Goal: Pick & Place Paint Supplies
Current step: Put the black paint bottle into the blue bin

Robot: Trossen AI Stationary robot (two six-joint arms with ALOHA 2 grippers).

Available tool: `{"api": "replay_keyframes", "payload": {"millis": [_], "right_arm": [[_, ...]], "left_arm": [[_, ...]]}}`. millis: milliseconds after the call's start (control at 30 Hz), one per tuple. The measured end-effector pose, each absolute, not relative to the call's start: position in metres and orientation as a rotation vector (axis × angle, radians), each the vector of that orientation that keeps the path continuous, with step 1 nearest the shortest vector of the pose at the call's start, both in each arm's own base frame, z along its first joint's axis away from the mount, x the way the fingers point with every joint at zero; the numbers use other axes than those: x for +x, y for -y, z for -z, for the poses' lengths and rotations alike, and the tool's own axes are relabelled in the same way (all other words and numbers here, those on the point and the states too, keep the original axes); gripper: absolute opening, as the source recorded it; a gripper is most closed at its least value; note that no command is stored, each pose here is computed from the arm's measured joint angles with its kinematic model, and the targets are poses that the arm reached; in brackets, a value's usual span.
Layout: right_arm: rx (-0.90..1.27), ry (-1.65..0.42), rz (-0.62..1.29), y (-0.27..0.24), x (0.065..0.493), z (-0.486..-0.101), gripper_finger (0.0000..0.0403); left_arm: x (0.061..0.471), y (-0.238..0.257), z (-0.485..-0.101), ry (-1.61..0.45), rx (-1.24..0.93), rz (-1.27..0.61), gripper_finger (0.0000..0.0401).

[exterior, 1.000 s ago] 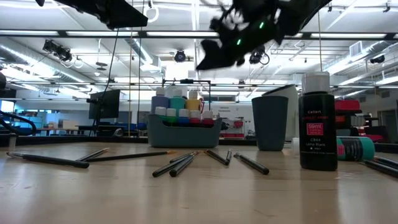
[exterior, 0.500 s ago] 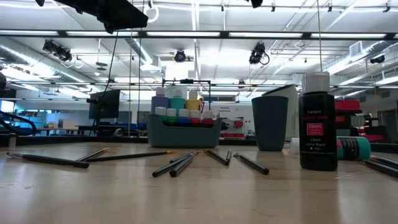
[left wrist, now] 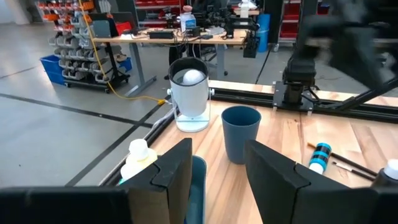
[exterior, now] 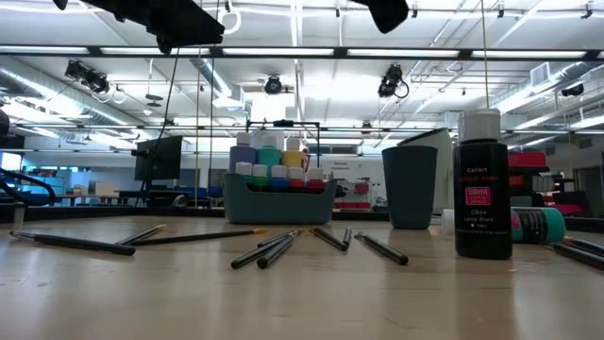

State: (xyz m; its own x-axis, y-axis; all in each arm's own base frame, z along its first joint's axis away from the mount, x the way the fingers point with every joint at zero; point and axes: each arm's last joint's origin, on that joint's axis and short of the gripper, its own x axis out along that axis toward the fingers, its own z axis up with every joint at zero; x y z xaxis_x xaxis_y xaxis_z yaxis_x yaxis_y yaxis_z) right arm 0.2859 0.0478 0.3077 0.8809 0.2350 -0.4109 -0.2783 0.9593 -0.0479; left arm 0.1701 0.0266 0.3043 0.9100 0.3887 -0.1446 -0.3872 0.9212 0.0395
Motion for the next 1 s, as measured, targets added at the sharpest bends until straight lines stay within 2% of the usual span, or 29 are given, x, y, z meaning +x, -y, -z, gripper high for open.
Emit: {"api": "replay_keyframes", "payload": {"millis": [167, 400, 700, 1000], "right_arm": [[-0.097, -0.501, -0.466, -0.078, 0.277, -0.278, 0.0210], [-0.050, -0.426, -0.548, -0.104, 0.266, -0.240, 0.0208], [-0.035, -0.331, -0.544, -0.101, 0.242, -0.192, 0.0210], [0.010, -0.328, -0.511, -0.096, 0.232, -0.158, 0.0210]], "left_arm": [[0.170, -0.027, -0.302, -0.172, 0.000, -0.400, 0.0153], [0.170, -0.027, -0.301, -0.182, 0.001, -0.398, 0.0153], [0.170, -0.027, -0.304, -0.150, -0.002, -0.399, 0.0153], [0.171, -0.027, -0.310, -0.092, -0.007, -0.401, 0.0153]]}}
